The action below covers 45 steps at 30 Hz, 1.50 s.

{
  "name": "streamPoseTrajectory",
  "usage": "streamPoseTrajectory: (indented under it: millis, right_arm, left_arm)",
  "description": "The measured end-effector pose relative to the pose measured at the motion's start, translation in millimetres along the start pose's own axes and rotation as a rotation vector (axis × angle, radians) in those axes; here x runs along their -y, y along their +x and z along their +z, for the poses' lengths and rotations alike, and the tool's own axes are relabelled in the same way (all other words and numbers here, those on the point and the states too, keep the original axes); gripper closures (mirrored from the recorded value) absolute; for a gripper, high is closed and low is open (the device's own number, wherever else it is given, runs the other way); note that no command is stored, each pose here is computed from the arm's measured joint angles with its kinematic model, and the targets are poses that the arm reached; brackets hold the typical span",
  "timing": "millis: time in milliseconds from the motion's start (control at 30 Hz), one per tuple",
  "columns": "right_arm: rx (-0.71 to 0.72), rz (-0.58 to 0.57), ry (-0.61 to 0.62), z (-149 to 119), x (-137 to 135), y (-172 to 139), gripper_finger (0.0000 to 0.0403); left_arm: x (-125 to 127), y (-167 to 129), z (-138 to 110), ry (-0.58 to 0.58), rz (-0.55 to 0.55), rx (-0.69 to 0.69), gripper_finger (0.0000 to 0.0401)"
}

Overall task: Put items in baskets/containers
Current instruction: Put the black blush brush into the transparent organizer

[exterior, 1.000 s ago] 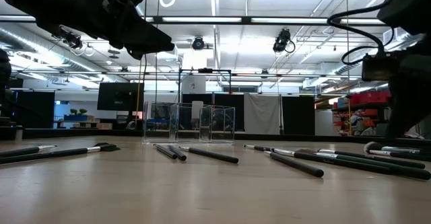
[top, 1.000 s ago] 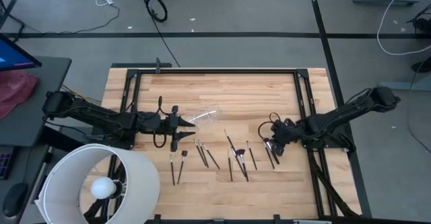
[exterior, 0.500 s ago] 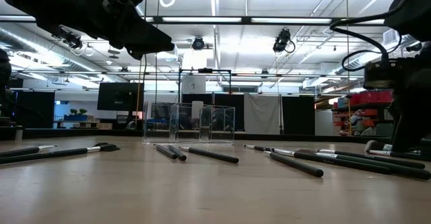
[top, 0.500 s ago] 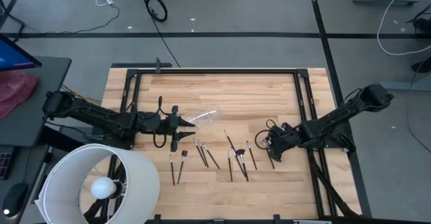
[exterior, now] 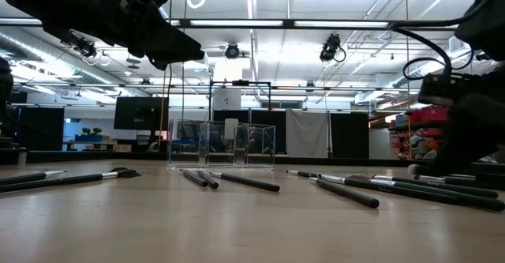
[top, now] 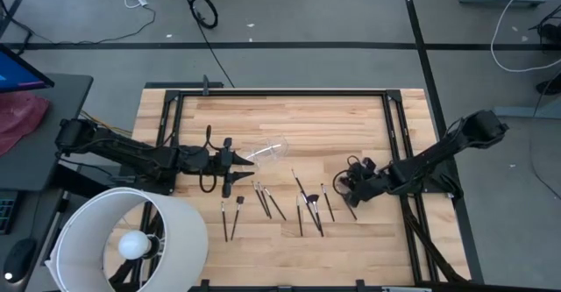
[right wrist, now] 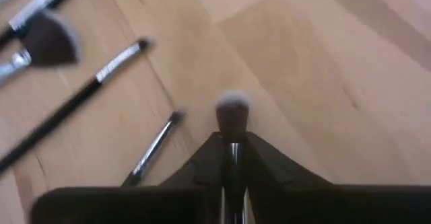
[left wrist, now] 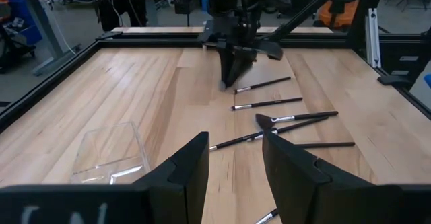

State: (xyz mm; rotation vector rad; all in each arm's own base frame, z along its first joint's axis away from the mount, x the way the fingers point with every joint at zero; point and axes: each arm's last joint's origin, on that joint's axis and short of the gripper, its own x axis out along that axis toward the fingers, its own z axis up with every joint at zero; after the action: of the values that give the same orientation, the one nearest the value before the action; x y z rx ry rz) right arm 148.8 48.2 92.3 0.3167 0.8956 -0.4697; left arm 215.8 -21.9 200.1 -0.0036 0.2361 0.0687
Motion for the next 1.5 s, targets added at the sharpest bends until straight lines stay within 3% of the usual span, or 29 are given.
streamPoseTrajectory:
  millis: [167, 300, 567, 700, 867, 1033, 1133, 1300, 1500]
  right_arm:
    - [0.104, 0.007, -0.023, -3.3, 4.8, 4.7, 0.0381]
    - [0.260, 0.032, -0.108, 12.3, 1.0, 6.4, 0.0381]
    - [0.692, 0.042, -0.176, 71.1, 3.1, -5.1, 0.0381]
    - [0.941, 0.113, -0.199, 105.7, 10.5, -17.7, 0.0381]
    - [1.176, 0.243, -0.353, 159.0, 6.6, -24.0, 0.0381]
    - [1.189, 0.350, -0.481, 204.3, -10.5, 8.6, 0.0381]
    - [1.190, 0.332, -0.526, 220.6, -19.5, 41.8, 0.0381]
    - [1.310, 0.313, -0.472, 236.9, -19.1, 86.6, 0.0381]
    - [1.224, 0.373, -0.369, 245.1, -10.4, 132.1, 0.0381]
  left_arm:
    - [0.0, 0.0, 0.0, 0.000, 0.000, 0.000, 0.0259]
    - [0.0, 0.0, 0.1, 0.001, 0.000, 0.001, 0.0259]
    - [0.0, 0.0, 0.5, 0.001, 0.000, 0.006, 0.0259]
    - [-0.2, 0.0, 0.8, 0.024, 0.001, 0.009, 0.0259]
    - [-0.2, 0.0, 2.3, 0.049, 0.001, 0.024, 0.0259]
    - [-0.1, 0.0, 3.3, 0.047, 0.001, 0.035, 0.0259]
    - [0.0, -0.1, 3.4, 0.047, 0.000, 0.035, 0.0259]
    - [0.1, -0.1, 2.7, 0.048, -0.001, 0.028, 0.0259]
    - [0.1, 0.0, 1.7, 0.045, -0.001, 0.018, 0.0259]
